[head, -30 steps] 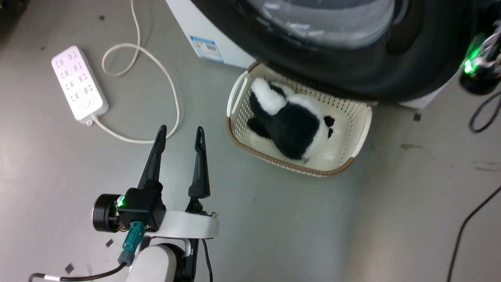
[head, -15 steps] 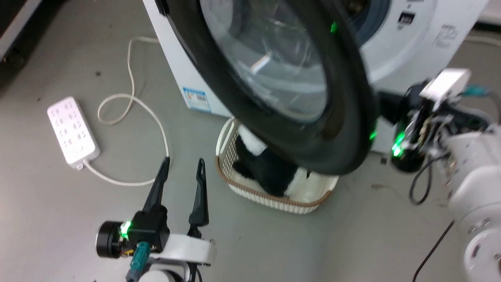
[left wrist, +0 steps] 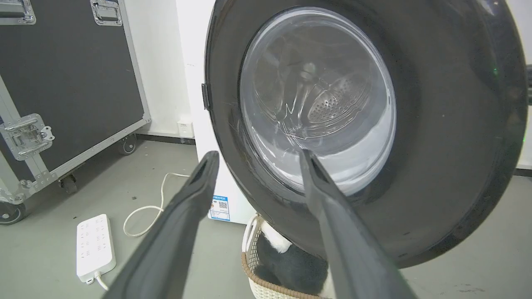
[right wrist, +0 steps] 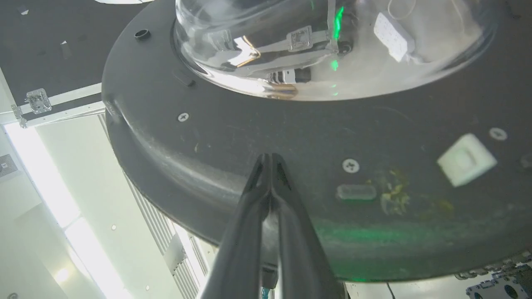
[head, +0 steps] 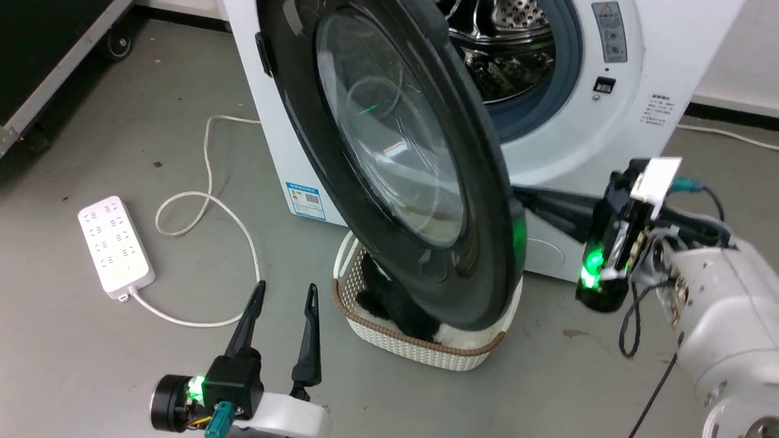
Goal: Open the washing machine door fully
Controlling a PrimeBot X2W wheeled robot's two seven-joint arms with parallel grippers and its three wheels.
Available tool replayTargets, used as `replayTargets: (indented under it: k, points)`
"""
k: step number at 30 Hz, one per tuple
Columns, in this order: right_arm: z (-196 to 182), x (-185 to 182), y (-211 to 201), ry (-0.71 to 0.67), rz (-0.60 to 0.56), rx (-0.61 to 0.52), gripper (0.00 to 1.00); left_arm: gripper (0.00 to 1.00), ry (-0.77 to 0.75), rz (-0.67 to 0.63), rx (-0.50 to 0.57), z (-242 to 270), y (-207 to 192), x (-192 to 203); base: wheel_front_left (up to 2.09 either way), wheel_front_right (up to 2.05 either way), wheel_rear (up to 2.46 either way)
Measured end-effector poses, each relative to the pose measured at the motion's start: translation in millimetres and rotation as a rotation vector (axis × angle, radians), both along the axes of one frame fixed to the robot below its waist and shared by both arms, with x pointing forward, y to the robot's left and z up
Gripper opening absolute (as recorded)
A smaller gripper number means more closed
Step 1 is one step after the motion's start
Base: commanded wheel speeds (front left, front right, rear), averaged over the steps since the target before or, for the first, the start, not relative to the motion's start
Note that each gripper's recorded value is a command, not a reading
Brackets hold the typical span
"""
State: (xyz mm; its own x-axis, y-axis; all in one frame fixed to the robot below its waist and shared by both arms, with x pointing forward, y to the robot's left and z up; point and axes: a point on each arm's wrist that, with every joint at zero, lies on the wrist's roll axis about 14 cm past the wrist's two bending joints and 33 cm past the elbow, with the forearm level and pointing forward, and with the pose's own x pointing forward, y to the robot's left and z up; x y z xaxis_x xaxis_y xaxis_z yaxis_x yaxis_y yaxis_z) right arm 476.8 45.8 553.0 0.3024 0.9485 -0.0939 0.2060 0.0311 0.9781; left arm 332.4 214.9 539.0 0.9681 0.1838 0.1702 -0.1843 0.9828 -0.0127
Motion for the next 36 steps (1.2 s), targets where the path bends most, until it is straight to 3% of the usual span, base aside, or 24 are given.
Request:
replayTargets:
  k: [10, 19, 25, 31, 32, 33, 36]
  points:
    - [-17, -37, 19, 0.049, 0.107, 0.015, 0.0, 1.0, 0.017, -0.01, -0.012, -7, -4, -14, 0.0, 0.0, 0.0]
    - [-28, -63, 38, 0.01, 0.14, 0.032, 0.0, 1.0, 0.019, -0.01, -0.014, -8, -4, -15, 0.0, 0.0, 0.0]
    - [-39, -70, 49, -0.015, 0.047, 0.009, 0.0, 1.0, 0.019, -0.014, -0.015, -8, -5, -12, 0.0, 0.0, 0.0]
    - [-24, -40, 33, -0.117, -0.136, -0.023, 0.0, 1.0, 0.013, -0.006, -0.02, -6, -3, -8, 0.0, 0.0, 0.0]
    - [-20, -31, 23, -0.157, -0.181, -0.049, 0.76, 1.0, 0.012, -0.008, -0.021, -6, -3, -7, 0.0, 0.0, 0.0]
    - [-16, -23, 13, -0.196, -0.219, -0.07, 1.0, 1.0, 0.01, -0.009, -0.021, -6, -3, -6, 0.0, 0.0, 0.0]
    - [-4, -5, -20, -0.317, -0.349, -0.141, 1.0, 1.0, 0.004, -0.015, -0.022, -4, -4, -4, 0.0, 0.0, 0.0]
